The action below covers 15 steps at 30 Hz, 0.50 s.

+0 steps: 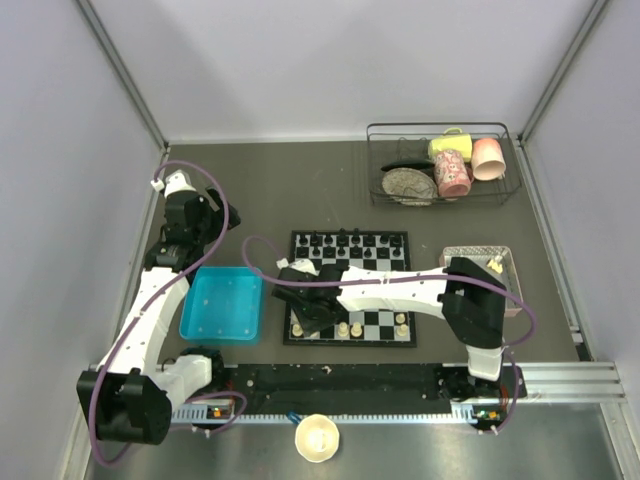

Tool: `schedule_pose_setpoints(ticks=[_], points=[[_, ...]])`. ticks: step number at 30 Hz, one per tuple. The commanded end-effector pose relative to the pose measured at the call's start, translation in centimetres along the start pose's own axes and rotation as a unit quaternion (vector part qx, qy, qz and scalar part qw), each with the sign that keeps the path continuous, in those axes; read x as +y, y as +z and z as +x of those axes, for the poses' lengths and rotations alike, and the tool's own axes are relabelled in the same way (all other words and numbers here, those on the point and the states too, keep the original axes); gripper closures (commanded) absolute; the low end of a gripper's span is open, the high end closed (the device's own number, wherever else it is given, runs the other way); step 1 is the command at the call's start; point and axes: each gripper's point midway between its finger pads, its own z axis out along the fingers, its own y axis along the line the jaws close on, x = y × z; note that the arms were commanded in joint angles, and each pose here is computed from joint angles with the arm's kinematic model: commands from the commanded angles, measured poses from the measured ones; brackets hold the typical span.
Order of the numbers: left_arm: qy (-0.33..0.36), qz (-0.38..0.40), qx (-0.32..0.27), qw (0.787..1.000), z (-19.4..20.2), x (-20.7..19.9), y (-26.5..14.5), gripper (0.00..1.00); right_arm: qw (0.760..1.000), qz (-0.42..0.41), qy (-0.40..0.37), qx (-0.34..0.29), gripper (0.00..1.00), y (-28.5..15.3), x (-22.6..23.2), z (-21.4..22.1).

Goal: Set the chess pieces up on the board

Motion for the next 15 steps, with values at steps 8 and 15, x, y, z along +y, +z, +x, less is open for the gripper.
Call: schedule_pose_setpoints(ticks=[8,15], points=[[-0.001,0.017,-0.022,1.000,-1.2,-0.7,-0.3,0.15,0.993,-0.041,0.002,-0.114,0.65,-6.4,1.4,-4.8],[0.005,0.019,-0.021,1.000,-1.3,-0.8,-0.4,0.15,0.983,-0.029,0.057,-0.174,0.64,-10.7,-3.9,-8.1]])
